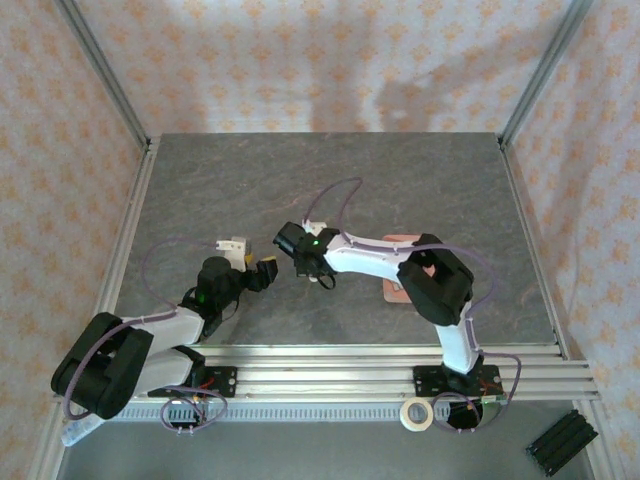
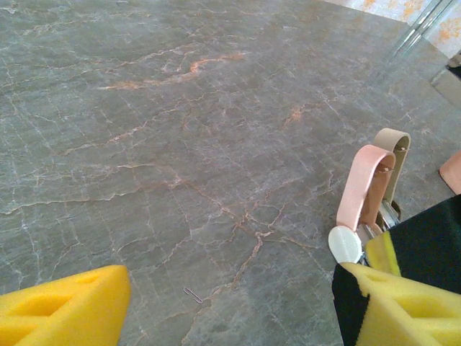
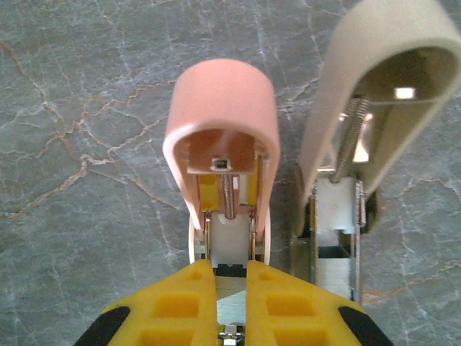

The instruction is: Load the staples into the stapler

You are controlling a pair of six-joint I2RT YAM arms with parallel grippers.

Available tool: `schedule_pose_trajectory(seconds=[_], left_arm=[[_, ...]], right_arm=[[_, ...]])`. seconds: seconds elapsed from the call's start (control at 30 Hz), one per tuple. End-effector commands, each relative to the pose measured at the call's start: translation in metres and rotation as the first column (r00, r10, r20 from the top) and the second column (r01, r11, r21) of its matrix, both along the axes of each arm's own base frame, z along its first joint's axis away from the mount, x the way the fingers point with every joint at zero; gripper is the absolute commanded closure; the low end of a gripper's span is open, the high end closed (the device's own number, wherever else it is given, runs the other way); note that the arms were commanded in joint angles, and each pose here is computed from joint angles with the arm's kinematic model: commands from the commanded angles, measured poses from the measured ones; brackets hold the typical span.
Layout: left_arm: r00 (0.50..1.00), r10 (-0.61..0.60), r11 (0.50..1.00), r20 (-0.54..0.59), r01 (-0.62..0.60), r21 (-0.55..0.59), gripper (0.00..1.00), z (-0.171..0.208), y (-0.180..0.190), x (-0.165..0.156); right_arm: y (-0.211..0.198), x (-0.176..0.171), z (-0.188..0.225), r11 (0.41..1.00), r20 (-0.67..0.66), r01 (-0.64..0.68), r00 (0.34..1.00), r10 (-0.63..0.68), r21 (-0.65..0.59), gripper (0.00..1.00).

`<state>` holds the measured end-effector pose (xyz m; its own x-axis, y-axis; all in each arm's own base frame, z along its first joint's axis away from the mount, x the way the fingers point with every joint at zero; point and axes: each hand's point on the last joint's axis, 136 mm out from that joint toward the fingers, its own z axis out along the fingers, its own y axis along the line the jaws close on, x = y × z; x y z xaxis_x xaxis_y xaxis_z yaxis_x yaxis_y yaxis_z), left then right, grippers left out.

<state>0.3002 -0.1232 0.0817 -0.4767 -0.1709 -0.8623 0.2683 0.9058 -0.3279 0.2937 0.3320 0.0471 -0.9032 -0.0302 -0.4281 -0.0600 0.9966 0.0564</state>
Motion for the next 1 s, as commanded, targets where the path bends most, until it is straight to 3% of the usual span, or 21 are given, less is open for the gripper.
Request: schedule_pose_trajectory(seconds=[0.0,0.17,0.5,0.97], left_arm=[[0.998,-0.025,1.000,0.049,0.026,-0.008,0.25,0.011,-0.007,0.004],[0.998,-0.030,0.999,0.050,0.031,-0.012,0.25,0.011,-0.008,0.005],[0.998,-0.037,0.999,0.051,0.038,-0.016,0.25,0.012,-0.010,0.006],[0.998,-0.038,0.999,0.047,0.038,-0.013,0.25,0.012,-0.010,0.005]], right_arm=[[-0.008,0.006,0.016,0.999,0.071,0.043,0.997,-0.044,0.015,0.87],[-0.010,0.003,0.010,0.999,0.067,0.046,0.997,-0.047,0.008,0.87],[-0.009,0.004,0.036,0.997,0.156,0.022,0.987,-0.033,0.075,0.87],[-0.011,-0.002,0.013,0.999,0.095,0.027,0.995,-0.029,0.026,0.87]])
